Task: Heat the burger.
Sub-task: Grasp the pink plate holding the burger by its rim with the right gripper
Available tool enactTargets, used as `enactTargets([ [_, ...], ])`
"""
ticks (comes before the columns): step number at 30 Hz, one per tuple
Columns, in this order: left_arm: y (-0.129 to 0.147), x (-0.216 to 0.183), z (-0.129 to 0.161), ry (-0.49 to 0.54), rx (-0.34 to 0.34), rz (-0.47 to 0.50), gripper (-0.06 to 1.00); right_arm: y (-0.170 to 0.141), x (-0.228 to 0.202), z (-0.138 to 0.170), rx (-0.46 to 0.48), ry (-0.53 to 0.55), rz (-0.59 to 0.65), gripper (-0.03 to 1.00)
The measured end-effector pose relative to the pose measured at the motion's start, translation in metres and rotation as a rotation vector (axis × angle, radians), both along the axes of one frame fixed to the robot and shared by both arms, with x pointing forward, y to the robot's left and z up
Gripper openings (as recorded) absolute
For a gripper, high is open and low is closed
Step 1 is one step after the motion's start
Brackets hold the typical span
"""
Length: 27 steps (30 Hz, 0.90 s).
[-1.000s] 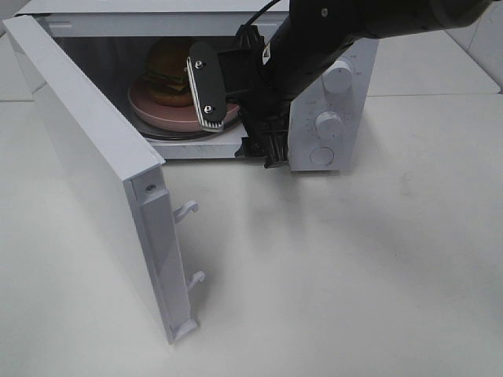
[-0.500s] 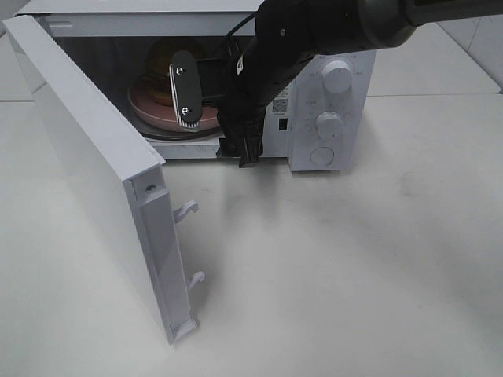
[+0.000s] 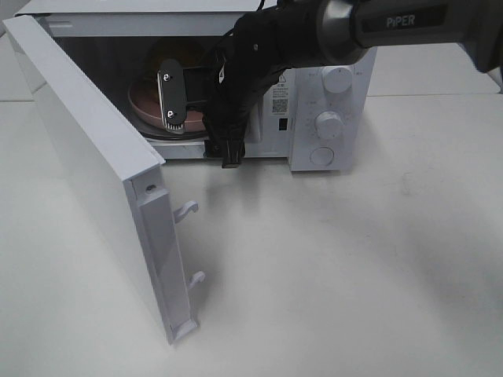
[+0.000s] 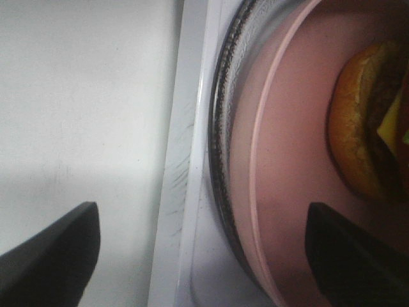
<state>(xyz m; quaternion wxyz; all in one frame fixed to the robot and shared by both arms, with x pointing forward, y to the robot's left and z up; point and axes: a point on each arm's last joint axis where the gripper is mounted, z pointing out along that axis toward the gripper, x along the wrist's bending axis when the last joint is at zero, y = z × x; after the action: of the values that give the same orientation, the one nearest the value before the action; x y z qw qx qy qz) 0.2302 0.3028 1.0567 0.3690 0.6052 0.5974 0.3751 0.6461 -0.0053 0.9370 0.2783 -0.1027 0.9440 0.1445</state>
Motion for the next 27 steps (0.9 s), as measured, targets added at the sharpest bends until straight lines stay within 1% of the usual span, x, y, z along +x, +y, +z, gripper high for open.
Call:
enactTargets([
  [6, 0.0, 0.0, 0.0, 0.0, 0.0, 0.0, 0.99, 0.009, 0.012, -0.012, 0.007, 0.02, -0.026, 0.83],
  [13, 0.0, 0.0, 0.0, 0.0, 0.0, 0.0, 0.99, 0.014, 0.019, -0.017, 0.008, 0.021, -0.029, 0.81],
  [16, 0.0, 0.0, 0.0, 0.0, 0.0, 0.0, 0.99, 0.015, 0.022, -0.022, 0.004, 0.027, -0.03, 0.79],
  [17, 0.0, 0.0, 0.0, 0.0, 0.0, 0.0, 0.99, 0.016, 0.022, -0.026, -0.002, 0.037, -0.031, 0.76],
  [19, 0.0, 0.0, 0.0, 0.0, 0.0, 0.0, 0.99, 0.016, 0.022, -0.028, -0.005, 0.041, -0.031, 0.74],
  [20, 0.0, 0.0, 0.0, 0.0, 0.0, 0.0, 0.99, 0.016, 0.022, -0.031, -0.009, 0.046, -0.031, 0.7],
  [21, 0.0, 0.0, 0.0, 0.0, 0.0, 0.0, 0.99, 0.016, 0.022, -0.031, -0.009, 0.046, -0.031, 0.7],
  [23, 0.0, 0.0, 0.0, 0.0, 0.0, 0.0, 0.99, 0.016, 0.022, -0.032, -0.008, 0.049, -0.032, 0.63],
  [24, 0.0, 0.0, 0.0, 0.0, 0.0, 0.0, 0.99, 0.016, 0.022, -0.032, -0.008, 0.049, -0.032, 0.63],
  [25, 0.0, 0.0, 0.0, 0.0, 0.0, 0.0, 0.99, 0.016, 0.023, -0.031, -0.002, 0.042, -0.032, 0.56],
  [26, 0.0, 0.0, 0.0, 0.0, 0.0, 0.0, 0.99, 0.016, 0.023, -0.031, -0.002, 0.042, -0.032, 0.56],
  [27, 0.0, 0.0, 0.0, 0.0, 0.0, 0.0, 0.99, 0.018, 0.024, -0.032, 0.006, 0.031, -0.031, 0.47],
])
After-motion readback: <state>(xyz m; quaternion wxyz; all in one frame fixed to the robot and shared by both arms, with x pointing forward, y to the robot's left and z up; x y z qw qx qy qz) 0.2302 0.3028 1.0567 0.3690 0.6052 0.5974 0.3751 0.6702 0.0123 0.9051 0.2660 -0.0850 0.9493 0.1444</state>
